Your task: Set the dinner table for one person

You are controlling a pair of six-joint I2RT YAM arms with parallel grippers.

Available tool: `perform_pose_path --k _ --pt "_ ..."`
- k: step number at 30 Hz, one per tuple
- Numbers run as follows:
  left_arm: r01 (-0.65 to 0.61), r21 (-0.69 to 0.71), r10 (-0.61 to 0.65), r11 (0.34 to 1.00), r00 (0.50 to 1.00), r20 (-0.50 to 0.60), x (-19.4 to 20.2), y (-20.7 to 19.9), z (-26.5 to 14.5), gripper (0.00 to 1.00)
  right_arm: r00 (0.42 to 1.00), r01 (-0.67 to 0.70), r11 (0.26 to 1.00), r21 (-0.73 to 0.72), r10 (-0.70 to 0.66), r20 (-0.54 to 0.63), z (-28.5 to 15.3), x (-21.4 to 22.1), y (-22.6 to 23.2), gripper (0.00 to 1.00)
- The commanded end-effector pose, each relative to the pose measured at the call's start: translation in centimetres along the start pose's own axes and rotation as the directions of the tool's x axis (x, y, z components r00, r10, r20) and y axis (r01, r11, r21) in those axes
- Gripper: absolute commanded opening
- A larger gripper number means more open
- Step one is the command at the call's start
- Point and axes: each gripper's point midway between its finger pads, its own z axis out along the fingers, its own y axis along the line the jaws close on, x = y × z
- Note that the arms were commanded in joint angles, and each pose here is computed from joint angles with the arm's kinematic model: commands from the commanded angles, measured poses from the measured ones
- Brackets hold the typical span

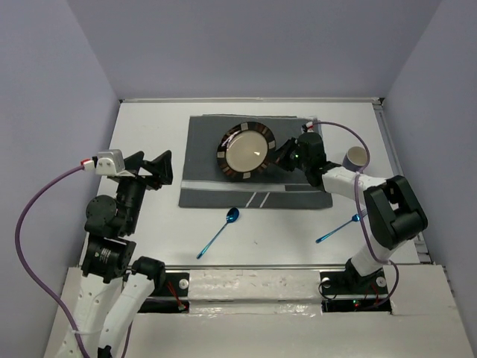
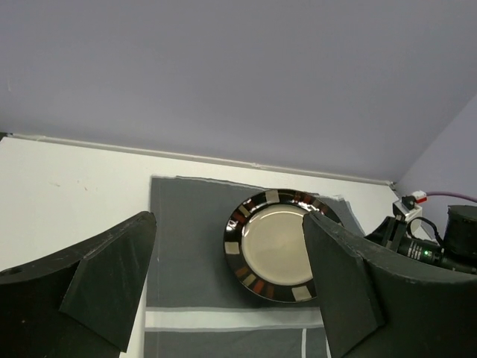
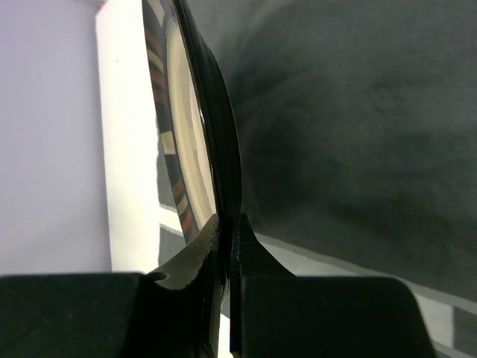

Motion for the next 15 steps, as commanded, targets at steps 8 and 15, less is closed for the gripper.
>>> perform_pose_path --k 8,15 --pt "0.002 0.021 -0.002 1.000 0.999 0.041 -0.8 -0.5 0.4 0.91 0.999 -0.033 0.972 -0.231 0.040 0.027 0.7 -2.0 3.2 0.00" --pt "0.002 0.026 -0.004 1.000 0.999 0.049 -1.0 -0.5 0.2 0.91 1.000 -0.017 0.991 -0.132 0.015 -0.016 2.0 -0.5 -0.5 0.29"
